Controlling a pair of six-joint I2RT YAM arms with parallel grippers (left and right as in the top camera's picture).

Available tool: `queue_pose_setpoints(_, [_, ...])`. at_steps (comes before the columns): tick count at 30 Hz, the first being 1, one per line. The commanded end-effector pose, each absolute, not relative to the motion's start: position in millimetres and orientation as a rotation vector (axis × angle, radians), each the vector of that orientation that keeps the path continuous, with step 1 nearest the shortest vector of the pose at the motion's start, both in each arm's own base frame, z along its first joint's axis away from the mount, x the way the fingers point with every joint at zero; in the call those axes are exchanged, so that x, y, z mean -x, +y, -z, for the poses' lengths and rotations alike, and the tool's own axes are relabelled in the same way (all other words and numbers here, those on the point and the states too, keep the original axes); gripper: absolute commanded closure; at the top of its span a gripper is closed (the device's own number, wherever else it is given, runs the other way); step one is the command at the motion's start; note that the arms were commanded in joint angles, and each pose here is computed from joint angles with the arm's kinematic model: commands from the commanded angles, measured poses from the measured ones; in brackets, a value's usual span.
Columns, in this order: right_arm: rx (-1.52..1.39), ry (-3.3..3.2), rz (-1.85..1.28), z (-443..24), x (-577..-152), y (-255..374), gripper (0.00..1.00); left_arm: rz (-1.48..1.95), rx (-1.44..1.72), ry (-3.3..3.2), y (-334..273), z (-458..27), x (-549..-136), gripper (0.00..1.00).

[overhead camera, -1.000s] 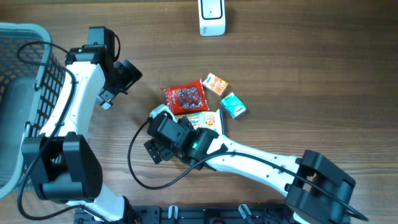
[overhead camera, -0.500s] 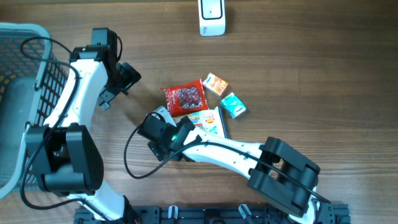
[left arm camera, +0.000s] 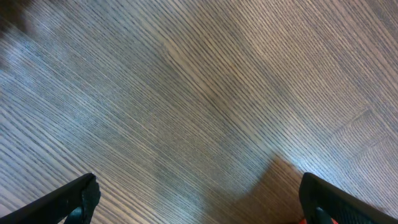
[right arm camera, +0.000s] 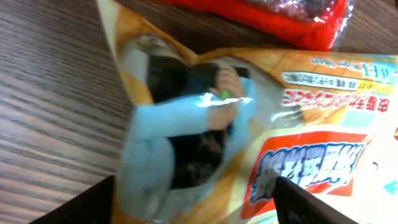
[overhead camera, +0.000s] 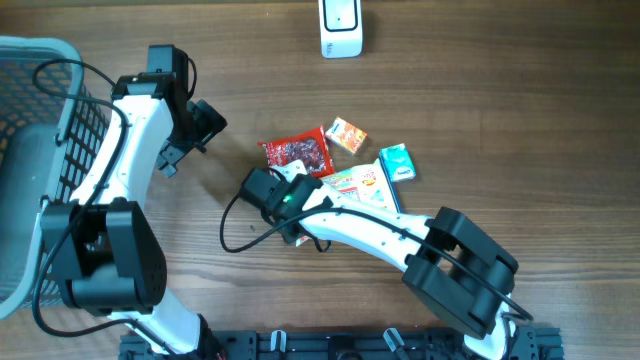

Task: Scan the item barcode
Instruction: 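Reach the right gripper to the wet-wipe pack and grasp it, then lift the wet-wipe pack with the right gripper and turn it over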

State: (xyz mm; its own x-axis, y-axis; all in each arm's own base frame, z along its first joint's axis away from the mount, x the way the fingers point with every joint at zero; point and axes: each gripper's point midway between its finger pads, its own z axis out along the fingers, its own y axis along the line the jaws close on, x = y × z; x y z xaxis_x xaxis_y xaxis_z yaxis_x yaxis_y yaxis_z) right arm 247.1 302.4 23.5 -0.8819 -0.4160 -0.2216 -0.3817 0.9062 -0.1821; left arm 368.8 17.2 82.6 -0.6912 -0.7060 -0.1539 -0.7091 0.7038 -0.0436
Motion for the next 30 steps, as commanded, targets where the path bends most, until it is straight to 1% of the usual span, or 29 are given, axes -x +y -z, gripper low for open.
queue_pose_setpoints(1, [0.629,2.770,0.263,-24,-256,299,0.57,-0.053,1.177,2.757,20,-76,-366,0.00])
queue_pose_setpoints(2, [0.623,2.764,0.290,-25,-257,296,0.69,-0.053,1.176,2.757,20,-76,-366,0.00])
queue_pose_setpoints(3, [0.622,2.762,0.306,-26,-257,293,0.88,-0.053,1.176,2.757,20,-76,-366,0.00])
queue_pose_setpoints(4, [0.622,2.763,0.307,-26,-257,293,0.96,-0.053,1.176,2.757,20,-76,-366,0.00])
queue_pose_setpoints(7, [0.542,2.783,0.306,-37,-257,294,0.96,-0.053,1.176,2.757,20,-76,-366,0.00])
queue_pose_setpoints(11, [0.563,2.780,0.178,-88,-264,322,0.96,-0.053,1.176,2.757,20,-76,-366,0.00])
queue_pose_setpoints(13, [0.712,2.766,-0.039,-123,-260,352,0.96,-0.053,1.176,2.757,20,-76,-366,0.00])
queue_pose_setpoints(15, [0.761,2.753,-0.207,-153,-258,365,0.96,-0.053,1.176,2.757,20,-76,-366,0.00])
queue_pose_setpoints(18, [0.737,2.725,-0.526,-210,-267,352,0.96,-0.053,1.176,2.757,20,-76,-366,0.00])
queue_pose_setpoints(19, [0.746,2.710,-0.646,-224,-272,347,0.96,-0.053,1.177,2.757,20,-76,-366,0.00])
queue_pose_setpoints(20, [0.783,2.677,-0.829,-239,-274,347,0.96,-0.053,1.176,2.757,20,-76,-366,0.00])
queue_pose_setpoints(23, [0.883,2.545,-1.253,-267,-279,345,0.96,-0.053,1.176,2.757,20,-76,-366,0.00])
queue_pose_setpoints(24, [0.884,2.505,-1.382,-272,-285,339,0.96,-0.053,1.176,2.757,20,-76,-366,0.00])
queue_pose_setpoints(26, [0.817,2.541,-1.481,-259,-293,329,0.96,-0.053,1.176,2.757,20,-76,-366,0.00])
queue_pose_setpoints(28, [0.747,2.610,-1.592,-222,-293,325,0.96,-0.053,1.177,2.757,20,-76,-366,0.00])
queue_pose_setpoints(30, [0.606,2.708,-1.605,-190,-299,315,0.96,-0.053,1.177,2.757,20,-76,-366,0.00])
